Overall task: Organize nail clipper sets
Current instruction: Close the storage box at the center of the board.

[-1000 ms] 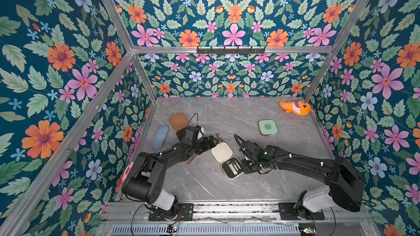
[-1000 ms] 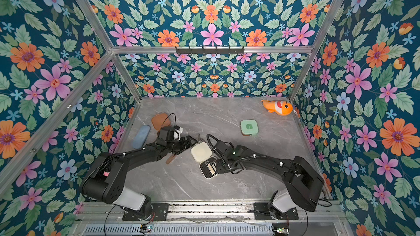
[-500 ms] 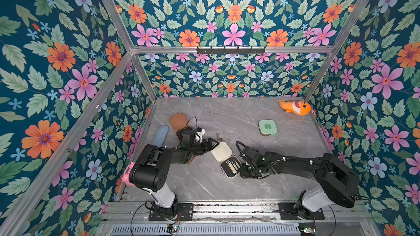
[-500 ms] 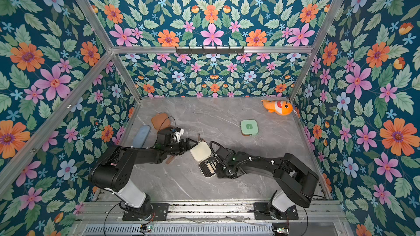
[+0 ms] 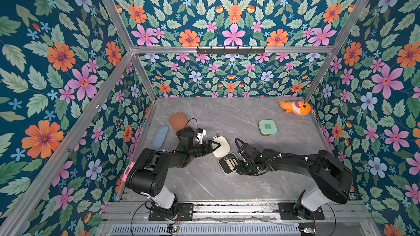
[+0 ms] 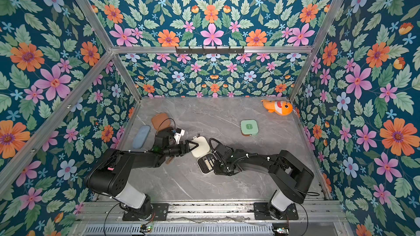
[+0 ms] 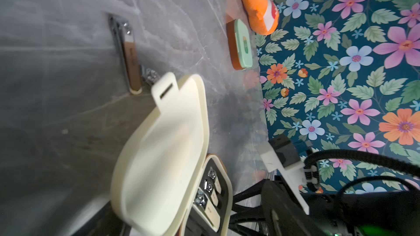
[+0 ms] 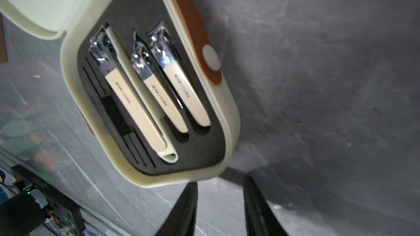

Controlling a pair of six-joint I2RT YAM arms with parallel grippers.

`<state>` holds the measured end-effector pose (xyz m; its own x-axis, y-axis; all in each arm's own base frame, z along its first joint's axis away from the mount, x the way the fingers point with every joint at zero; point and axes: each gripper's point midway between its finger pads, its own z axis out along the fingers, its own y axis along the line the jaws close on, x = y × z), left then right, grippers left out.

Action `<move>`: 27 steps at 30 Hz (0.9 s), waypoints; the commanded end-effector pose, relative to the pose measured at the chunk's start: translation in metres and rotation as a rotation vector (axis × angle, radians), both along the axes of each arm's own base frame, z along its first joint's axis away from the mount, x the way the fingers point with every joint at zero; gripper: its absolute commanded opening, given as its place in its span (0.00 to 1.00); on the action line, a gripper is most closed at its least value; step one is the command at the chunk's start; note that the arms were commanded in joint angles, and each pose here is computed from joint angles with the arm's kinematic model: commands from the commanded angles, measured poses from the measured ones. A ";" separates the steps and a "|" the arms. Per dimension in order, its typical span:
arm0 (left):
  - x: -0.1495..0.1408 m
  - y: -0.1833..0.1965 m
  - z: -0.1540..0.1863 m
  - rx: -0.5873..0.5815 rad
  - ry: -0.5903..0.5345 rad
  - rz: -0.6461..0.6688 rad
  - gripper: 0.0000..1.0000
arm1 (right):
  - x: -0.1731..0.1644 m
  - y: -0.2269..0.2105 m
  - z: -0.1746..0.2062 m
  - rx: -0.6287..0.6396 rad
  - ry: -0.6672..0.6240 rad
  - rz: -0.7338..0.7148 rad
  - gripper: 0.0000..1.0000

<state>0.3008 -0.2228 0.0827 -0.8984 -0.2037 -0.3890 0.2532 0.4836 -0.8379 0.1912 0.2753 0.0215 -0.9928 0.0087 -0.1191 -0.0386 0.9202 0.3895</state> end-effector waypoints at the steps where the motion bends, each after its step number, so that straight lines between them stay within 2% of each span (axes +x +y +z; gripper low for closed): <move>1: -0.002 -0.004 0.012 -0.022 -0.014 -0.030 0.88 | -0.001 -0.011 -0.005 -0.057 0.013 -0.014 0.36; 15: -0.037 -0.027 0.050 -0.103 -0.051 -0.144 0.89 | 0.023 -0.005 0.006 -0.022 0.031 -0.012 0.36; 16: -0.039 -0.027 0.052 -0.106 -0.054 -0.143 0.89 | 0.023 -0.007 -0.005 -0.046 0.057 -0.017 0.36; 19: -0.049 -0.031 0.060 -0.108 -0.065 -0.164 0.90 | 0.031 -0.009 -0.003 -0.031 0.064 -0.039 0.36; 27: -0.068 -0.045 0.043 -0.084 -0.021 -0.197 0.91 | 0.050 -0.014 0.005 -0.033 0.057 -0.065 0.38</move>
<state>0.2337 -0.2644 0.1327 -0.9118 -0.0548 -0.4070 0.3653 0.3445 -0.8648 0.2404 0.2654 0.0254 -0.9948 0.0769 -0.0669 0.0464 0.9260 0.3746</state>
